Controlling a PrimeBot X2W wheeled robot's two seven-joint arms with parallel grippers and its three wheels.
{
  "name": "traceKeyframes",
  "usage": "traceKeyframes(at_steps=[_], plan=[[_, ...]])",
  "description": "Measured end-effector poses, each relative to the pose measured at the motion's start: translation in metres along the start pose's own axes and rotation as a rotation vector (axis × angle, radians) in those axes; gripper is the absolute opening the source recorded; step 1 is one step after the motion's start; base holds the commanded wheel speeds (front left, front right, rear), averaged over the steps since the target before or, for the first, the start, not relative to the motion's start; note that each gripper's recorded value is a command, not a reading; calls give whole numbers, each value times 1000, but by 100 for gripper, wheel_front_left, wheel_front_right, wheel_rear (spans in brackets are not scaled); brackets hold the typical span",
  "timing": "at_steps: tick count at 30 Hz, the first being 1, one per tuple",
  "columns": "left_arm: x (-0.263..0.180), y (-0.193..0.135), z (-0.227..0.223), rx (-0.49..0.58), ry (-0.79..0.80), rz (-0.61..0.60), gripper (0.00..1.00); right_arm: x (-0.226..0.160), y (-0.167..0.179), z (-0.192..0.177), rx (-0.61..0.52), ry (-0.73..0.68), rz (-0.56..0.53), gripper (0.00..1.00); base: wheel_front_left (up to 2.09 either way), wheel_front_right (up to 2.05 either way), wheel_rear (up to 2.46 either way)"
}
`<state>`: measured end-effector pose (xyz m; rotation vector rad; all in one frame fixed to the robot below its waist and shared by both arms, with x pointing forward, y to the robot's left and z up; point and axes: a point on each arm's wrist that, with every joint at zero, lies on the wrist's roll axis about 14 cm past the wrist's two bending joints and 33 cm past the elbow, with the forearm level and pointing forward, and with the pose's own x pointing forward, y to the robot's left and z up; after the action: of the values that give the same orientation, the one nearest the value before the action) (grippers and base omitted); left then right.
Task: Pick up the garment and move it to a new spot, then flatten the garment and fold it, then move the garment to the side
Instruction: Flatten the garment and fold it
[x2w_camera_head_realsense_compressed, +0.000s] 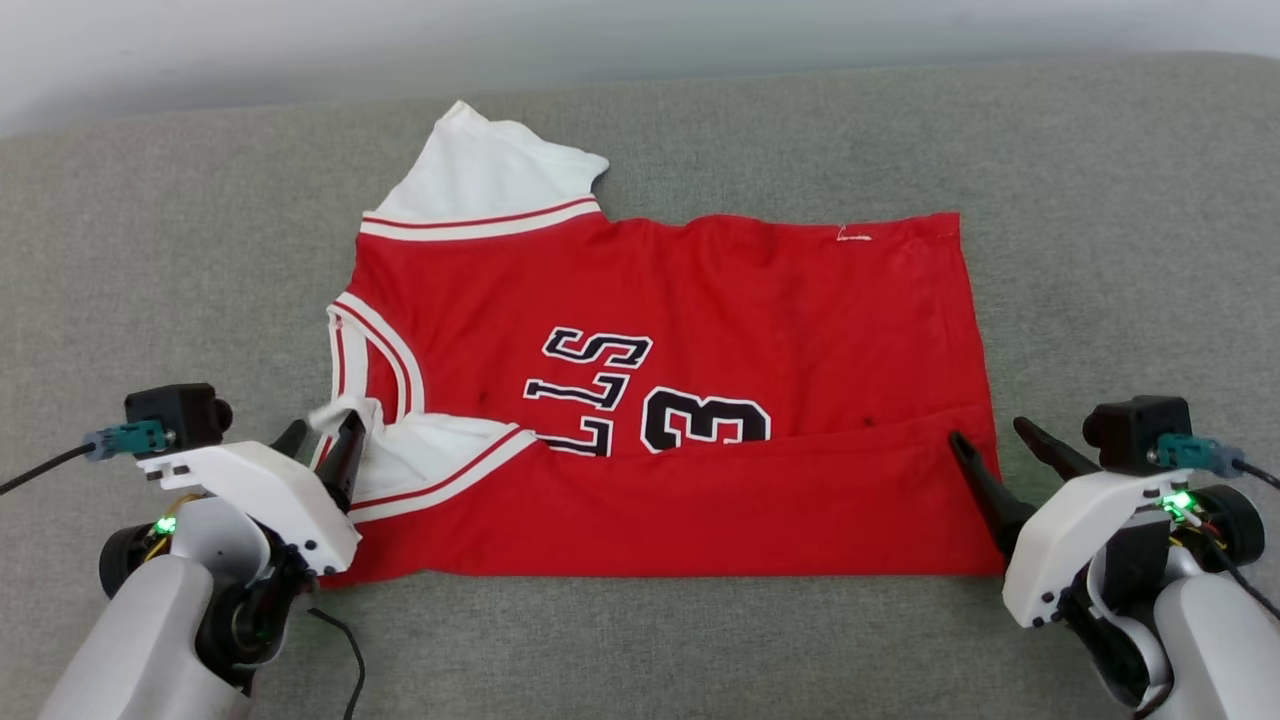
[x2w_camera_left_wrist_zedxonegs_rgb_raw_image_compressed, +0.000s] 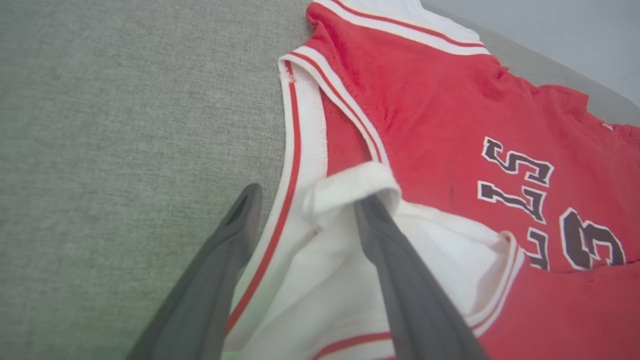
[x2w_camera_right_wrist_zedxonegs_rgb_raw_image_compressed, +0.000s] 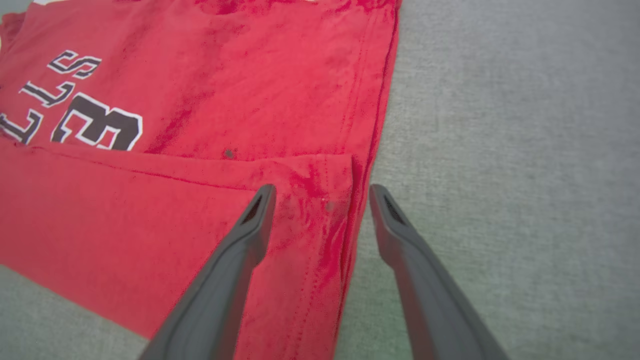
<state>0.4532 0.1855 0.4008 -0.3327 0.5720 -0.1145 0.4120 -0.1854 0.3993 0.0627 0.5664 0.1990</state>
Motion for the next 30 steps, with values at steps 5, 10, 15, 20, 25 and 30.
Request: traceKeyframes(at_steps=[5,10,15,20,25,30], plan=[[-20,8,26,-6,-74,19,100,-29,4,41,16,-272,-20,100,0,0,0],[-45,11,41,12,-86,24,100,-61,5,65,-9,-422,-45,100,0,0,0],[-71,0,42,89,26,-32,100,-93,6,78,-16,-510,-73,100,0,0,0],[-83,-1,11,139,275,-64,100,-103,8,81,-23,-516,-83,100,0,0,0],[-75,10,-13,122,425,-27,100,-98,8,83,-12,-506,-87,100,0,0,0],[-55,18,-32,83,507,-7,100,-82,6,73,6,-451,-92,100,0,0,0]])
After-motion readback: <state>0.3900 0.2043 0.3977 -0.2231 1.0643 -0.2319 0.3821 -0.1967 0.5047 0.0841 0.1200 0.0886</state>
